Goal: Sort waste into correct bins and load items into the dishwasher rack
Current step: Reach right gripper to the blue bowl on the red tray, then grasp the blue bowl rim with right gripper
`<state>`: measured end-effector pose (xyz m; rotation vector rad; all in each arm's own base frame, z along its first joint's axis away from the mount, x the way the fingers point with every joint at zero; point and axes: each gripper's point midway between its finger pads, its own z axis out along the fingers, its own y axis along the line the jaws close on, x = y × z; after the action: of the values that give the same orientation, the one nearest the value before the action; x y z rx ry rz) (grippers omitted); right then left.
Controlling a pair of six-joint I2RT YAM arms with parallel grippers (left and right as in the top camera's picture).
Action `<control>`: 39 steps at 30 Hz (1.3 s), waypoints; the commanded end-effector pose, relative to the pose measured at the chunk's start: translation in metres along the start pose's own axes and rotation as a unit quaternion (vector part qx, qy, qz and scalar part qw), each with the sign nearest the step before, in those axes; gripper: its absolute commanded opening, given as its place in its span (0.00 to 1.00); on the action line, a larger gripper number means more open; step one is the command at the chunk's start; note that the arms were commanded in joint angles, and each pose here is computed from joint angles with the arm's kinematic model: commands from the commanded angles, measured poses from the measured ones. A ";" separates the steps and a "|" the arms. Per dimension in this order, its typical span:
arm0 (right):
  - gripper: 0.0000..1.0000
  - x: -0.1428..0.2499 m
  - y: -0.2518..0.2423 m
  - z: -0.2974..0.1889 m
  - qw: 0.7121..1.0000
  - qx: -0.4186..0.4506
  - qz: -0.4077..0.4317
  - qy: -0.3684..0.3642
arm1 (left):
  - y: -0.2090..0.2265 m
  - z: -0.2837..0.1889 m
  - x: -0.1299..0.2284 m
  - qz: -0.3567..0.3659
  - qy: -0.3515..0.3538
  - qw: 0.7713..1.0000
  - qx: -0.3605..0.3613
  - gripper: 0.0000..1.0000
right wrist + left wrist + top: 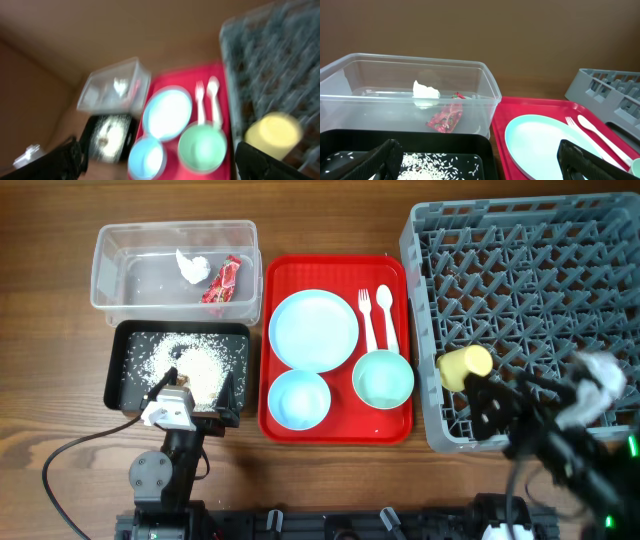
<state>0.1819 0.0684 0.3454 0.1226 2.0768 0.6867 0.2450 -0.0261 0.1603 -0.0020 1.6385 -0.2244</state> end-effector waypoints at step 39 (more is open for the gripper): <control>0.44 0.248 -0.013 0.283 0.859 0.079 -0.221 0.455 | 0.003 0.000 0.001 0.005 0.000 1.000 -0.008 1.00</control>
<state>0.2634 0.2688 0.0573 -0.7114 2.8697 0.3770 0.2450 -0.0261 0.1605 -0.0019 1.6377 -0.2244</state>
